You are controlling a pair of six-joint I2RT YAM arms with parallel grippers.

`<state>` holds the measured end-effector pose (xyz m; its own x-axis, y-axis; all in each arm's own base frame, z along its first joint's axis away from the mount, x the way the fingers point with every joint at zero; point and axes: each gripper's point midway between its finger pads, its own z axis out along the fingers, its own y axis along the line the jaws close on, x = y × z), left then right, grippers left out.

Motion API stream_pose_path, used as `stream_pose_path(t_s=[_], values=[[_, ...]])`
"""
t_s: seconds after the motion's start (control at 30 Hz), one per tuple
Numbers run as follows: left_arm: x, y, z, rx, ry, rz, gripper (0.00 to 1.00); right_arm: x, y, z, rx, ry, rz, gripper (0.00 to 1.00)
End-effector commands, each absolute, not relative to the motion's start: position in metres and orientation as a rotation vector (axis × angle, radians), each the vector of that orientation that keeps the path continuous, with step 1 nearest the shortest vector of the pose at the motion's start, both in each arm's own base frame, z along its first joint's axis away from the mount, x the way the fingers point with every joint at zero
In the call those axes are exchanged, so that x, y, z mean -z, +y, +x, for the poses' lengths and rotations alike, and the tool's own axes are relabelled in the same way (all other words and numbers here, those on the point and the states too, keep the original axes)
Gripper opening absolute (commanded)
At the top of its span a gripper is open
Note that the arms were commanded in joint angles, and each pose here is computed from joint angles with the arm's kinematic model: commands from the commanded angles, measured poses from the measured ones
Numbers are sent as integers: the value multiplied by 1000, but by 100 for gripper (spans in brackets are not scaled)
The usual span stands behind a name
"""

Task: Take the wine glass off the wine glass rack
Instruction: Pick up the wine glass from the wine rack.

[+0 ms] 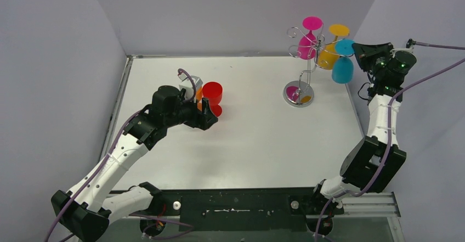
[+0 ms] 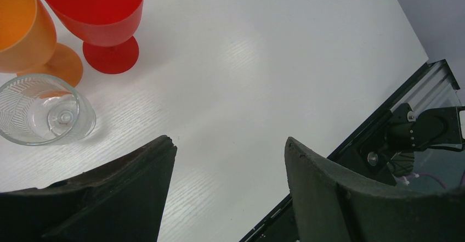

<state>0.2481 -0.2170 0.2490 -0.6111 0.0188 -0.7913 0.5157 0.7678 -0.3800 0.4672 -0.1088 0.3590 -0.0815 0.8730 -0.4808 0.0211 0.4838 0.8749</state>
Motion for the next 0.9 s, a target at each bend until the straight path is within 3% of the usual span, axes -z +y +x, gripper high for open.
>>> stream_pose_path(t_s=[0.0,0.87], values=[[-263,-220,249,786,2083,411,70,-403,-97,445,-902,1387,749,0],[-262,-220,245,798,2086,413,70,-407,-79,401,-949,1357,814,0]])
